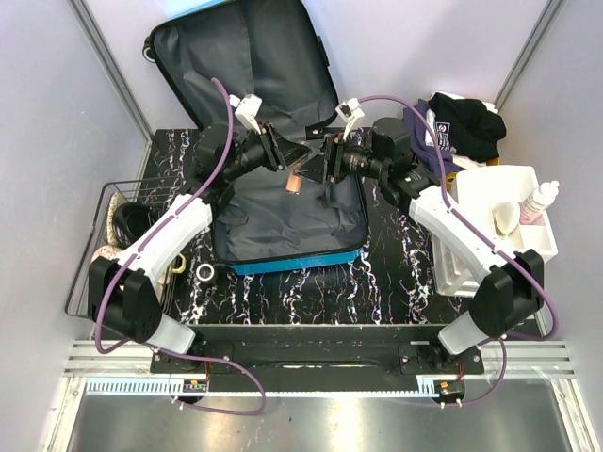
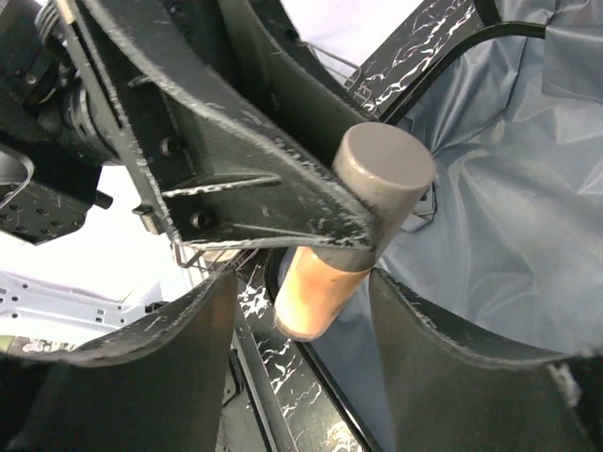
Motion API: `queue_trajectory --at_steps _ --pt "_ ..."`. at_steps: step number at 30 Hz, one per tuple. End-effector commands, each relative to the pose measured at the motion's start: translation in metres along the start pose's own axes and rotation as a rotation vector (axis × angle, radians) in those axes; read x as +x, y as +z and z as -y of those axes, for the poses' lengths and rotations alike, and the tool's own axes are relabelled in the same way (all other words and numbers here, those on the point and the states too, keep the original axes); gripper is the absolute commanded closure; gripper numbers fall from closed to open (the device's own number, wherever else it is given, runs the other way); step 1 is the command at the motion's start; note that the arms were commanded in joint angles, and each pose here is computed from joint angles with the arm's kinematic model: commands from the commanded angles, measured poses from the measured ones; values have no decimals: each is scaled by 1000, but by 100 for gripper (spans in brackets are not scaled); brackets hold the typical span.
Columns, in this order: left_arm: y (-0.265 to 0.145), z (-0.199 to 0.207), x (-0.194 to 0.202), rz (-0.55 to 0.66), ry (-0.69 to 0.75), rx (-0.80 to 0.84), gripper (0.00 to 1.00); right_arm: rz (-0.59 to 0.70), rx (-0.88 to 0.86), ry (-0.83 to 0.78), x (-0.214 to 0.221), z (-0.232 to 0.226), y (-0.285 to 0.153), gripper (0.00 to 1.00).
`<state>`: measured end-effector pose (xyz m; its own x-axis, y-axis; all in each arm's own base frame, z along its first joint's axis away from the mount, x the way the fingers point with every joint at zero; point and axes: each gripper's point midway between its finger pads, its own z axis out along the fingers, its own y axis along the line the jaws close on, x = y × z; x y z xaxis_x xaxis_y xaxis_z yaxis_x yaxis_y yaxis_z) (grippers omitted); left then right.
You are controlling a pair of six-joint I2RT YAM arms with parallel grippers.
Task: Open, take out, and arrange the luggage
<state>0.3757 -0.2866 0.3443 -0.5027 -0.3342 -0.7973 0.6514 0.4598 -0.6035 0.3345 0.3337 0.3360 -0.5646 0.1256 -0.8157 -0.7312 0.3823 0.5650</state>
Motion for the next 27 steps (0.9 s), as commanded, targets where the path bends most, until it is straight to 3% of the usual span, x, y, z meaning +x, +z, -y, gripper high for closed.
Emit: queue_trajectory --at_steps 1,4,10,12,14,15,18,23,27 --pt "-14 59 -33 117 50 184 100 56 -15 -23 -12 -9 9 36" --pt "-15 66 -32 114 44 207 100 70 26 -35 -14 -3 8 44" --pt "-14 73 -28 106 38 232 100 96 80 -30 -21 4 7 46" --pt "-14 73 -26 101 38 234 100 105 85 -33 -24 5 7 63" --pt "-13 74 -25 95 34 235 78 108 84 -40 -26 4 7 88" --pt "-14 73 -26 92 37 232 56 111 84 -44 -27 3 6 94" --pt "-25 58 -33 82 66 186 18 140 96 -81 -36 1 0 100" --pt "-54 28 -35 43 232 105 12 193 103 -140 -54 -6 -10 100" --pt "-61 34 11 -94 323 194 12 208 53 -140 -60 -18 -11 100"
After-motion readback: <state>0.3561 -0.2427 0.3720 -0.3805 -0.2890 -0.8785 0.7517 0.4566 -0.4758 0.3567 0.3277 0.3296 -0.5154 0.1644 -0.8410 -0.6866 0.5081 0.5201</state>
